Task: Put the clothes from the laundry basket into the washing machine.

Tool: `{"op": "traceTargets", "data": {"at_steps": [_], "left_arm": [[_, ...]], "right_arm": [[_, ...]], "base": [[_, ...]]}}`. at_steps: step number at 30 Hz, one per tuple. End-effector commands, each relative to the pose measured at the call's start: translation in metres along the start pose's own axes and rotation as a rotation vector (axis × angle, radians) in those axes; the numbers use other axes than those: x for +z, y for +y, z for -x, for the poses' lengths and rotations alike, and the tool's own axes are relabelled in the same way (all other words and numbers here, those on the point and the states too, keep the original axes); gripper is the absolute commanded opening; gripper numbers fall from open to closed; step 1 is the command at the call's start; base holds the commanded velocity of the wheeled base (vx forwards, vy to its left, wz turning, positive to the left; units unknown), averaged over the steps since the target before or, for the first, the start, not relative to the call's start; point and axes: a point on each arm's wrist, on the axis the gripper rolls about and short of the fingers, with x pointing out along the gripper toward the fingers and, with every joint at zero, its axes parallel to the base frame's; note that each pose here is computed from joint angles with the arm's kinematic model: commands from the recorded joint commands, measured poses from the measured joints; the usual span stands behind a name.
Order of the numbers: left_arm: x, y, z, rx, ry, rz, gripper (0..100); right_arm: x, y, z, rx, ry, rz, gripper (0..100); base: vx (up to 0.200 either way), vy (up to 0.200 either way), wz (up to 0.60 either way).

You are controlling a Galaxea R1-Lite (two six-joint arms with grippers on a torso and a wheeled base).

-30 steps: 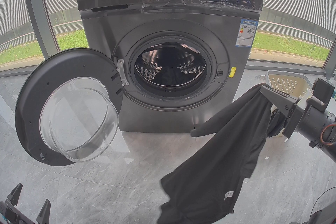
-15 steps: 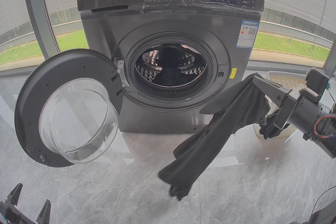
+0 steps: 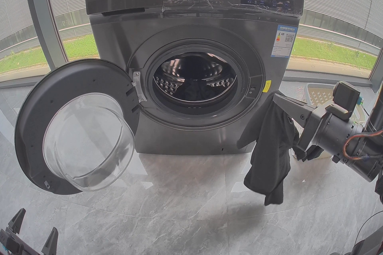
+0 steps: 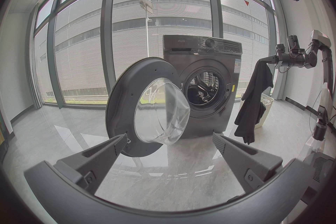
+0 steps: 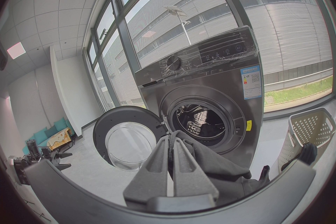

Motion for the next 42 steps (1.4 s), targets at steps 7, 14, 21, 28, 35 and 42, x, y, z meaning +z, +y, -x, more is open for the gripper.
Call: {"op": "traceTargets", "data": {"at_steps": [7, 14, 21, 28, 35, 42], "left_arm": [[-0.005, 0.0, 0.0, 0.001, 0.001, -0.001, 100], [-0.005, 0.0, 0.0, 0.0, 0.003, -0.001, 100], [-0.005, 0.0, 0.0, 0.001, 0.001, 0.001, 100], [-0.006, 0.0, 0.0, -0.001, 0.004, -0.013, 100], [-0.005, -0.001, 0.0, -0.018, -0.002, -0.036, 100], [-0.005, -0.002, 0.0, -0.059, -0.008, -0.073, 100]], "right_arm": [[-0.001, 0.001, -0.017, -0.002, 0.001, -0.022, 0], [-0.003, 0.001, -0.021, -0.005, 0.01, -0.021, 0], [-0.005, 0.001, -0.024, -0.003, 0.018, -0.019, 0], [-0.004, 0.011, -0.032, 0.033, 0.015, -0.025, 0], [-0.009, 0.012, -0.044, 0.022, 0.026, -0.028, 0], [-0.016, 0.015, -0.058, 0.006, 0.041, -0.039, 0]], "base": [[0.0, 0.0, 0.0], [0.0, 0.0, 0.0], [0.171, 0.0, 0.0], [0.0, 0.0, 0.0], [0.0, 0.0, 0.0], [0.0, 0.0, 0.0]]}}
